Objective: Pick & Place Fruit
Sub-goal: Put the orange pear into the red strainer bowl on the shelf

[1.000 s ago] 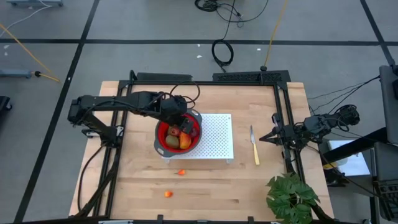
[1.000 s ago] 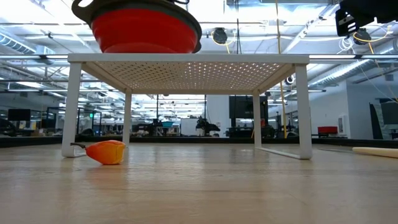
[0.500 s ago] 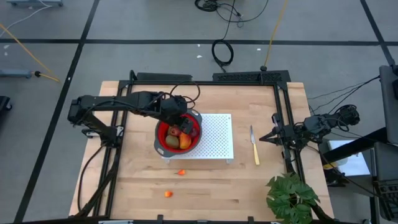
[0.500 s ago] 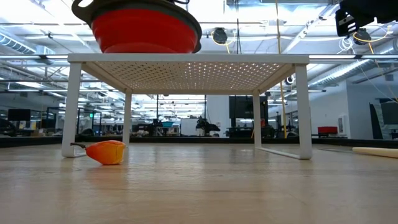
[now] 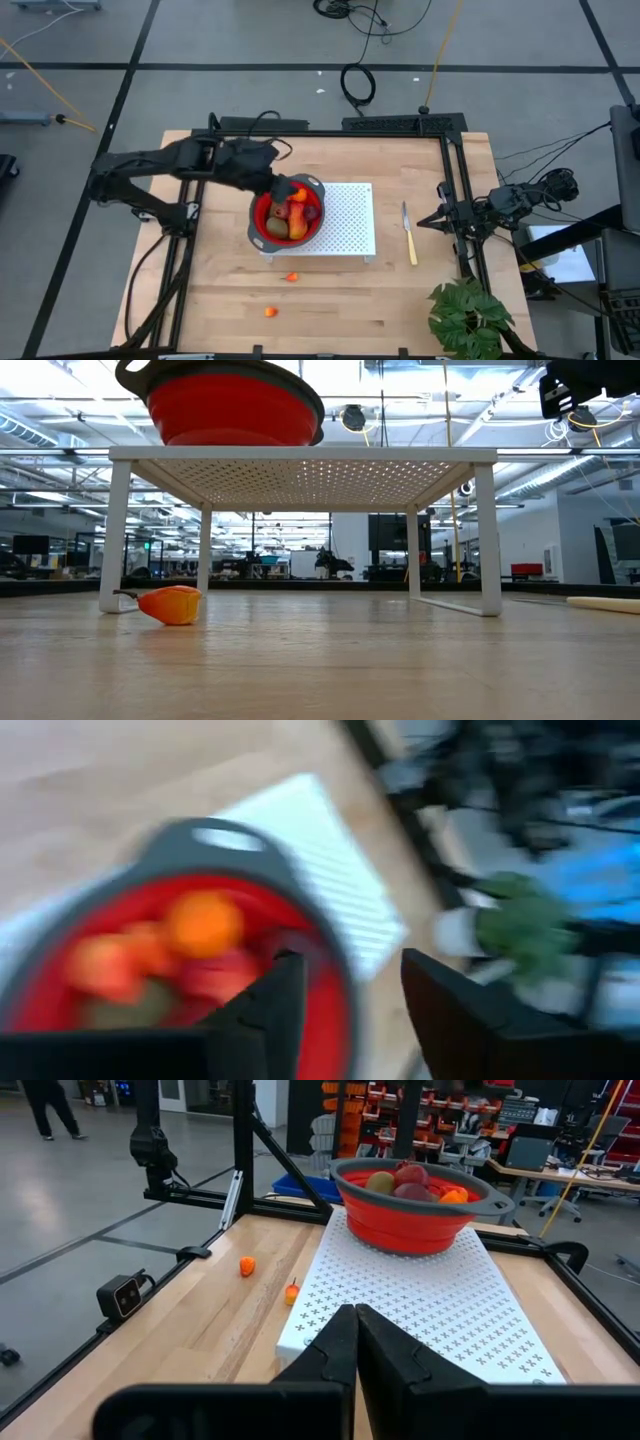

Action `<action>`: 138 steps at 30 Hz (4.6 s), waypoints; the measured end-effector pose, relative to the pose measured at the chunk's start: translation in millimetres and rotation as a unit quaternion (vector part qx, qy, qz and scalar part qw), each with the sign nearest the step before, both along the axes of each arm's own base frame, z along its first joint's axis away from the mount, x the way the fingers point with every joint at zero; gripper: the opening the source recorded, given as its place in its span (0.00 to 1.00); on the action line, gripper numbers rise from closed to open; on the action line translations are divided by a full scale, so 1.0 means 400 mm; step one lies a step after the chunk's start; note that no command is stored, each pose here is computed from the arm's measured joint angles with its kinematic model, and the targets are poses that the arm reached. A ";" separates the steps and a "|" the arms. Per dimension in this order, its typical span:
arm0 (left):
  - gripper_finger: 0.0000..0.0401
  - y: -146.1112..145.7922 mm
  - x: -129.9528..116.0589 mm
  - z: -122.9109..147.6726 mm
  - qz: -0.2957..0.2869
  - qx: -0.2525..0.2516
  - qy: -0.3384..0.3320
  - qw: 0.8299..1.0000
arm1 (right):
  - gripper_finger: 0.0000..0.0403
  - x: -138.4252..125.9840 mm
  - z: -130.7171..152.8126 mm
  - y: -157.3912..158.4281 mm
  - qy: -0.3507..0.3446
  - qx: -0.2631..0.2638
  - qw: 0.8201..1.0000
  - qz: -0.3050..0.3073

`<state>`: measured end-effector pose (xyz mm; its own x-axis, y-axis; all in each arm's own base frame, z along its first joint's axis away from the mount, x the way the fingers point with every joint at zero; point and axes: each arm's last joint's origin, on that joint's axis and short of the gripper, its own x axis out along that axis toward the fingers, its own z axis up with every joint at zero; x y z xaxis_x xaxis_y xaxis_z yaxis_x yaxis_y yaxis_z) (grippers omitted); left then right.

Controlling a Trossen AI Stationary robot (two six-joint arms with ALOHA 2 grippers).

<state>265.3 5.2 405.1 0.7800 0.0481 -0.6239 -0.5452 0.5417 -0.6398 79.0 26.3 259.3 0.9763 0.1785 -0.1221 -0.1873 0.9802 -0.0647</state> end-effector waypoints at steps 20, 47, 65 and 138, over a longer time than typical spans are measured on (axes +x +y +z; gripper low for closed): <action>0.01 -0.327 0.000 -0.004 -0.029 -0.050 -0.077 0.995 | 0.00 0.000 0.000 0.000 0.000 0.000 1.000 0.002; 0.00 -0.673 0.033 -0.309 0.069 -0.304 0.197 0.930 | 0.00 0.000 0.000 0.000 0.000 -0.001 1.000 0.002; 0.03 -0.707 0.019 -0.450 0.161 -0.209 0.267 0.927 | 0.00 0.000 0.000 0.000 0.000 0.000 1.000 0.002; 0.46 -0.599 0.003 -0.642 -0.157 0.023 0.334 0.929 | 0.00 0.000 0.000 0.000 0.001 0.000 1.000 0.002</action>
<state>266.5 -234.2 148.1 0.2001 -0.0773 -0.9767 -0.6232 0.7592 -0.1877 78.9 26.4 259.2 0.9755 0.1823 -0.1233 -0.1911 0.9795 -0.0640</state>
